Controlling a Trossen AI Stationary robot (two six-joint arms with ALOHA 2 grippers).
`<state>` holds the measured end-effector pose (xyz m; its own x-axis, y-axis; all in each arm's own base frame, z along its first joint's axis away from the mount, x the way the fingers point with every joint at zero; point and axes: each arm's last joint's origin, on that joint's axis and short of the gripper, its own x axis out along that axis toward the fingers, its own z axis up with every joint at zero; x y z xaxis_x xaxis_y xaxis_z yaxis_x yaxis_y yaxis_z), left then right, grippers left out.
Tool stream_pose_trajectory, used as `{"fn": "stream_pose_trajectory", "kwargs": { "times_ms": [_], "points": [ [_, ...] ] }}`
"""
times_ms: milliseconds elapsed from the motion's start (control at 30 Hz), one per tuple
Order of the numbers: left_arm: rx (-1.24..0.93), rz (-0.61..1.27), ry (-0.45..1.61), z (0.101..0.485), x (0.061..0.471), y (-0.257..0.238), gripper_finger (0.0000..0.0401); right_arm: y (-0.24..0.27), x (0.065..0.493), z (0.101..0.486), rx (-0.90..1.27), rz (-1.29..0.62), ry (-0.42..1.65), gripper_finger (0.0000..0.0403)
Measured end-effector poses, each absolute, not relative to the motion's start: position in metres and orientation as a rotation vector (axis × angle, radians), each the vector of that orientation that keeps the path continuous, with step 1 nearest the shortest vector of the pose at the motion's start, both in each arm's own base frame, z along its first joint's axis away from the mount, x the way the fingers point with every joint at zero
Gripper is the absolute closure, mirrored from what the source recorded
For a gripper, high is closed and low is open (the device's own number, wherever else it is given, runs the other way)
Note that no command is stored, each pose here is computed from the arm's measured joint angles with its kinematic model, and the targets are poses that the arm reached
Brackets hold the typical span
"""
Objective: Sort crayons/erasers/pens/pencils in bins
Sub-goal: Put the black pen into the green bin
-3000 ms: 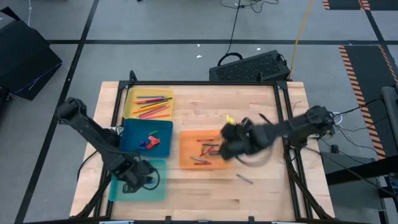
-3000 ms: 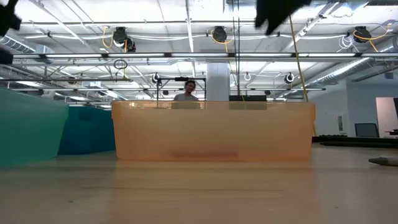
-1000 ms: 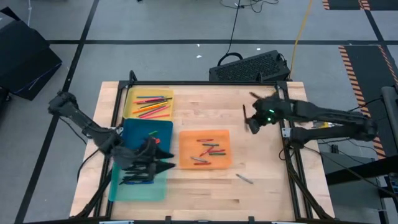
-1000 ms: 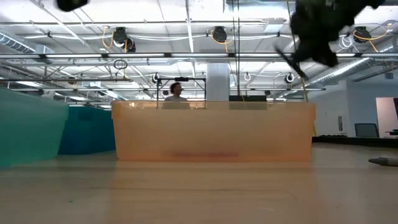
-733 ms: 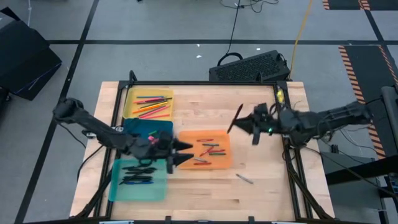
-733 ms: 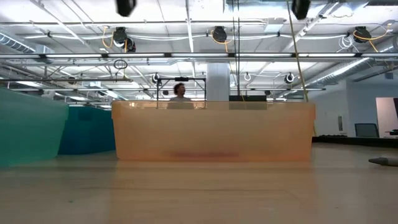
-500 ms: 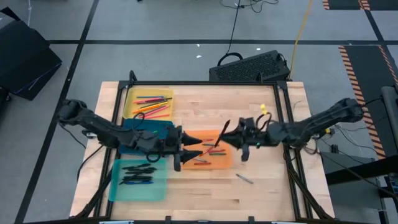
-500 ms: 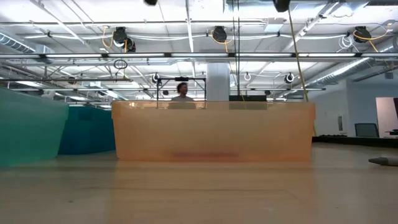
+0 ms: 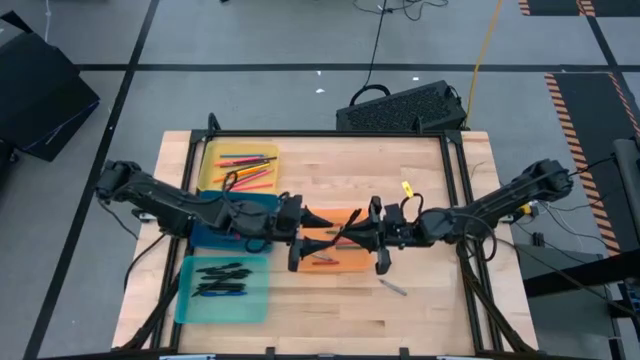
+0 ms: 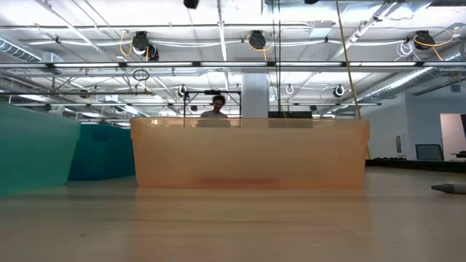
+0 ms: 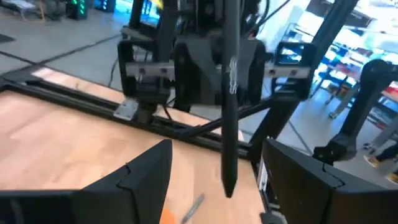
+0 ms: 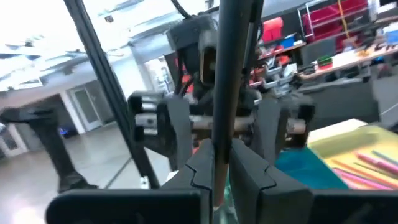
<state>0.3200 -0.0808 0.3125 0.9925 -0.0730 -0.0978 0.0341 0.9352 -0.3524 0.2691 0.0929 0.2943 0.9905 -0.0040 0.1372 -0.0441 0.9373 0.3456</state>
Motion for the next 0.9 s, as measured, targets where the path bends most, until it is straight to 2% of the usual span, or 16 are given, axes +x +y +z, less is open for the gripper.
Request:
{"fn": "stream_pose_trajectory", "kwargs": {
  "times_ms": [200, 300, 400, 567, 700, 800, 900],
  "points": [
    [-0.387, -0.118, 0.109, 0.299, 0.334, -0.083, 0.0153, 0.082, 0.273, 0.294, 0.324, -0.035, -0.147, 0.0384],
    [-0.407, -0.099, 0.112, 0.292, 0.340, -0.081, 0.0181, 0.081, 0.273, 0.294, 0.320, -0.043, -0.145, 0.0384],
    [-0.411, -0.085, 0.114, 0.291, 0.342, -0.077, 0.0238, 0.080, 0.273, 0.293, 0.310, -0.048, -0.131, 0.0384],
    [-0.415, -0.097, 0.117, 0.293, 0.341, -0.070, 0.0367, 0.080, 0.273, 0.292, 0.310, -0.051, -0.124, 0.0384],
    [-0.424, -0.086, 0.140, 0.295, 0.338, -0.066, 0.0373, 0.081, 0.274, 0.290, 0.287, -0.053, -0.092, 0.0361],
    [-0.416, -0.042, 0.223, 0.303, 0.334, -0.065, 0.0372, 0.082, 0.274, 0.282, 0.247, -0.058, -0.028, 0.0323],
    [-0.331, -0.002, 0.391, 0.318, 0.321, -0.071, 0.0374, 0.084, 0.271, 0.279, 0.234, -0.053, 0.022, 0.0279]
  ]
}}
